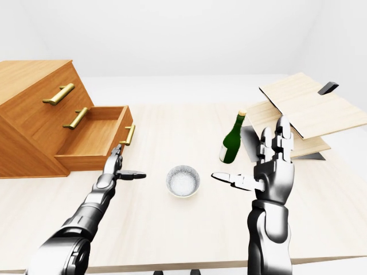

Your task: Close the bottom drawer of the cabinet.

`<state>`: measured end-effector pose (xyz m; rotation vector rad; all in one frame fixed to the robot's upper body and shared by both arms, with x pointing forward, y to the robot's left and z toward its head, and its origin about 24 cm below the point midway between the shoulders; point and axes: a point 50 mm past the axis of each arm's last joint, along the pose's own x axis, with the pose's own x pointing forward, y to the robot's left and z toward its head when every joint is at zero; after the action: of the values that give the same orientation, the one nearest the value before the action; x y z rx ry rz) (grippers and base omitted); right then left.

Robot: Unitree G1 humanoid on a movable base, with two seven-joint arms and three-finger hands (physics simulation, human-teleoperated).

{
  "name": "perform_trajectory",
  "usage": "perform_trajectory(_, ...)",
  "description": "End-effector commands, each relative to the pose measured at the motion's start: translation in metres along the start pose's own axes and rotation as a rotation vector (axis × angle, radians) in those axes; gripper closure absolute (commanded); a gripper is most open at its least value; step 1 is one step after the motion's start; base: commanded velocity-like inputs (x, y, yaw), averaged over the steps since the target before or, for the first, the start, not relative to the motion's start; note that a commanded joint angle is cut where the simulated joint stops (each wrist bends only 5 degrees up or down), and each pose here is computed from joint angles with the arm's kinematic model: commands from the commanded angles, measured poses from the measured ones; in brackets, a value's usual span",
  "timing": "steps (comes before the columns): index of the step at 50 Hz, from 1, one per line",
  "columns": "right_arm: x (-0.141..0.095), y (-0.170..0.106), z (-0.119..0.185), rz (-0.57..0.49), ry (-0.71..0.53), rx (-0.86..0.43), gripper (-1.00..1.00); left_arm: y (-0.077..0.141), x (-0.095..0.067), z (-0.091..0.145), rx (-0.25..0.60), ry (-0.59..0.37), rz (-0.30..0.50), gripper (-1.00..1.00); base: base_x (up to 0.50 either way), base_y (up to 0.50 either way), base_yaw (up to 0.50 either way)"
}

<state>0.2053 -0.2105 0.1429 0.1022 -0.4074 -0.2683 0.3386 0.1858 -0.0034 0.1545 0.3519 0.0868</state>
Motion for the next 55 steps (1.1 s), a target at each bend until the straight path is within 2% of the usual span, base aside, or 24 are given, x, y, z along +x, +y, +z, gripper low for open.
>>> perform_trajectory(1, 0.0, 0.004, -0.017, 0.027, 0.069, -0.005, -1.0, 0.007, 0.0, -0.006, -0.022, 0.036, 0.031, -1.0, 0.0, 0.0, 0.0)
perform_trajectory(9, 0.001, 0.004, -0.019, 0.028, 0.078, -0.007, -1.0, 0.014, 0.0, -0.01, -0.048, 0.054, 0.057, -1.0, 0.0, 0.0, 0.0)
perform_trajectory(22, 0.0, 0.005, -0.017, 0.032, 0.068, -0.007, -1.0, 0.033, 0.002, -0.002, -0.102, 0.029, 0.111, -1.0, 0.0, 0.0, 0.0)
perform_trajectory(28, 0.0, 0.006, -0.016, 0.033, 0.064, -0.008, -1.0, 0.052, 0.001, 0.011, -0.134, -0.037, 0.173, -1.0, 0.0, 0.0, 0.0)
perform_trajectory(32, 0.0, 0.006, -0.017, 0.035, 0.072, -0.009, -1.0, 0.064, -0.002, 0.027, -0.157, -0.12, 0.206, -1.0, 0.0, 0.0, 0.0)
perform_trajectory(41, 0.0, 0.006, -0.017, 0.035, 0.071, -0.009, -1.0, 0.072, -0.004, 0.035, -0.186, -0.158, 0.228, -1.0, 0.0, 0.0, 0.0)
perform_trajectory(47, 0.0, 0.006, -0.017, 0.034, 0.071, -0.008, -1.0, 0.072, -0.002, 0.028, -0.191, -0.121, 0.231, -1.0, 0.0, 0.0, 0.0)
perform_trajectory(55, -0.001, 0.006, -0.019, 0.035, 0.077, -0.007, -1.0, 0.067, -0.001, -0.006, -0.158, 0.05, 0.234, -1.0, 0.0, 0.0, 0.0)
